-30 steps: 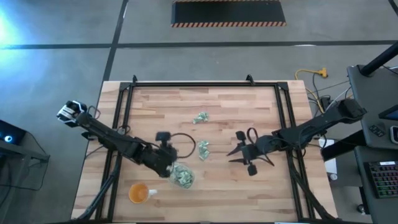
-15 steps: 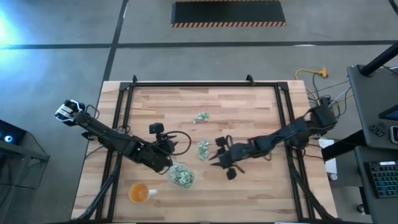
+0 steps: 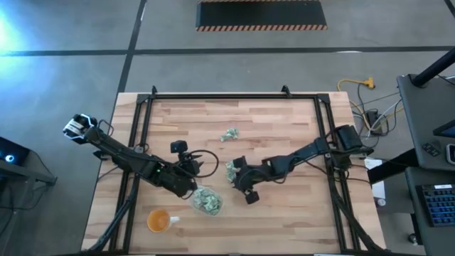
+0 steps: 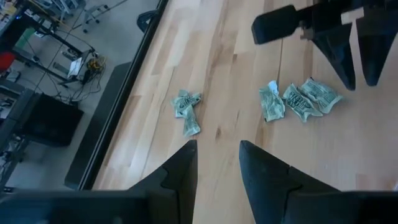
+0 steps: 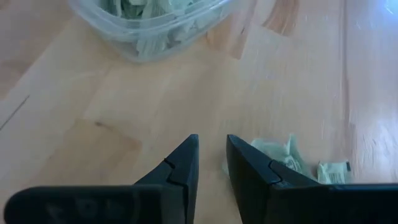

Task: Pick and place Stevia / Truvia into bins
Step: Put the stevia packet into the transparent container

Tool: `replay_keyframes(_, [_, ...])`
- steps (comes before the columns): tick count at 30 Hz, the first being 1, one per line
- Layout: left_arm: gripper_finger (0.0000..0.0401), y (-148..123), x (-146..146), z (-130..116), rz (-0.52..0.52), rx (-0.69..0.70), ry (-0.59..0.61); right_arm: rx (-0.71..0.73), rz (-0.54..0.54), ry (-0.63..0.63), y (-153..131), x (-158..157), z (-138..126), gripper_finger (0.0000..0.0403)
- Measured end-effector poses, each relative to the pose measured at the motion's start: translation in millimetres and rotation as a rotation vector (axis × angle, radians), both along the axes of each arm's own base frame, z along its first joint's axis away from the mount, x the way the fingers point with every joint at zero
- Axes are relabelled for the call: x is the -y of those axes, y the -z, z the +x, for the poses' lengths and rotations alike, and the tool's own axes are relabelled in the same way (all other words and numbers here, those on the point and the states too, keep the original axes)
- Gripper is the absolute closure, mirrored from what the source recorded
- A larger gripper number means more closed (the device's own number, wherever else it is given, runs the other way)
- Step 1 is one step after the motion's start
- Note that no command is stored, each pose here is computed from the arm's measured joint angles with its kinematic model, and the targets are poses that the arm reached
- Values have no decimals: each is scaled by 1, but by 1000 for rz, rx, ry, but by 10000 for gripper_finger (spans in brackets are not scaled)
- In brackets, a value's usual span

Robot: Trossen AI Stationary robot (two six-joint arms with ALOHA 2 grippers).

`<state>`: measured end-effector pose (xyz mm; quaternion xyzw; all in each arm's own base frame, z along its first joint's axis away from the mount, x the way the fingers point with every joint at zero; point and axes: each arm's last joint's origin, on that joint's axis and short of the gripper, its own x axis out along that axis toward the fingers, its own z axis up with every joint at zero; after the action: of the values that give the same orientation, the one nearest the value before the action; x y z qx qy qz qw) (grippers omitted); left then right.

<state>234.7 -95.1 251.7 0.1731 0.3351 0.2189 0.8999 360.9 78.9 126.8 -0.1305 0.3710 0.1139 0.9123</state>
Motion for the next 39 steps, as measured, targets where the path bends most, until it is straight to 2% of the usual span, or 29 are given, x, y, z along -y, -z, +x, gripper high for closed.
replay_keyframes(11, [298, 1, 0, 0, 3, -7, 1, -18, 24, 63, 4, 13, 2, 330])
replay_keyframes(18, [298, 1, 0, -1, 3, -8, 1, -55, 19, 81, 22, 18, 5, 329])
replay_keyframes(25, [298, 1, 0, 0, 3, -8, 0, -60, 22, 91, 21, 21, 5, 325])
replay_keyframes(29, [298, 1, 0, 0, 4, -9, 1, -66, 26, 80, 22, 21, 5, 347])
replay_keyframes(33, [299, 1, 0, 0, 3, -9, 1, -70, 18, 32, 21, 20, 4, 385])
replay_keyframes(39, [299, 1, 0, -1, 4, -9, 1, -64, 10, 21, 18, 20, 5, 394])
